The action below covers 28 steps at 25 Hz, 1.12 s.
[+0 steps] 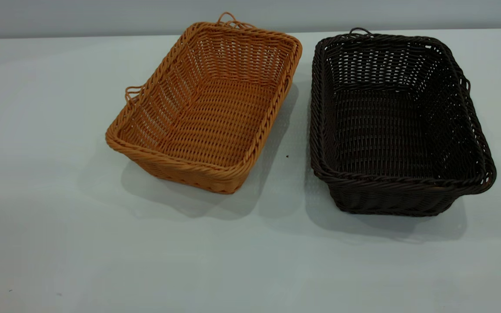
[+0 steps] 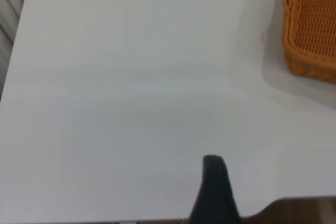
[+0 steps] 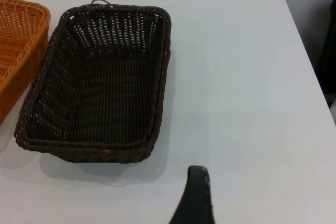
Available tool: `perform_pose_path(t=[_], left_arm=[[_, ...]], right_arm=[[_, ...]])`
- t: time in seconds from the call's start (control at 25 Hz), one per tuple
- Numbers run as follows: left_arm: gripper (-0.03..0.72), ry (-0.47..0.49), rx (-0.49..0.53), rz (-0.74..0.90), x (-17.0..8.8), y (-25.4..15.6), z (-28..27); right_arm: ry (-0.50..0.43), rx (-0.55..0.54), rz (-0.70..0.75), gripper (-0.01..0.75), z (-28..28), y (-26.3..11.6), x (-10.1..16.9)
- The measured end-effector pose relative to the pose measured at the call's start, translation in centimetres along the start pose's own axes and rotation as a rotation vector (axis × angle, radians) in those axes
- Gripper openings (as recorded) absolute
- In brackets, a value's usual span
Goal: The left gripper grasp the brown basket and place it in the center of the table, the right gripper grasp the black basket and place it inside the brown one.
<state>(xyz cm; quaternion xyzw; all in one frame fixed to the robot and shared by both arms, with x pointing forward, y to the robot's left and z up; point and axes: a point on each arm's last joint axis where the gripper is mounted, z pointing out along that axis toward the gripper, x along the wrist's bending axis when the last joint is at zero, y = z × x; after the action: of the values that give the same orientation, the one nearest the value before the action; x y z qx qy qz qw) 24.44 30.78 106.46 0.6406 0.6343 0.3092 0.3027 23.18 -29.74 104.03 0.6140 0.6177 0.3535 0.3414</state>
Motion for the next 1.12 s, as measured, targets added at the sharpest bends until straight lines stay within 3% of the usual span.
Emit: perform_pose_path(t=[0.44, 0.6, 0.88, 1.12], left_arm=[[0.509, -0.031, 0.053, 0.044, -1.7, 11.3, 11.8], [0.509, -0.036, 0.147, 0.052, -2.4, 13.7, 18.0], [0.509, -0.095, 0.257, 0.122, -6.1, 15.7, 29.4], [0.509, -0.139, 0.359, 0.186, -10.1, 14.4, 37.8]], right_arm=[[0.026, -0.002, 0.013, 0.583, 0.0, 0.0, 0.2], [0.028, 0.001, 0.028, 0.583, 0.0, 0.3, 0.3], [0.025, 0.070, 0.041, 0.587, 0.6, 4.3, 0.3], [0.017, 0.204, 0.068, 0.587, 4.5, 7.0, 0.2]])
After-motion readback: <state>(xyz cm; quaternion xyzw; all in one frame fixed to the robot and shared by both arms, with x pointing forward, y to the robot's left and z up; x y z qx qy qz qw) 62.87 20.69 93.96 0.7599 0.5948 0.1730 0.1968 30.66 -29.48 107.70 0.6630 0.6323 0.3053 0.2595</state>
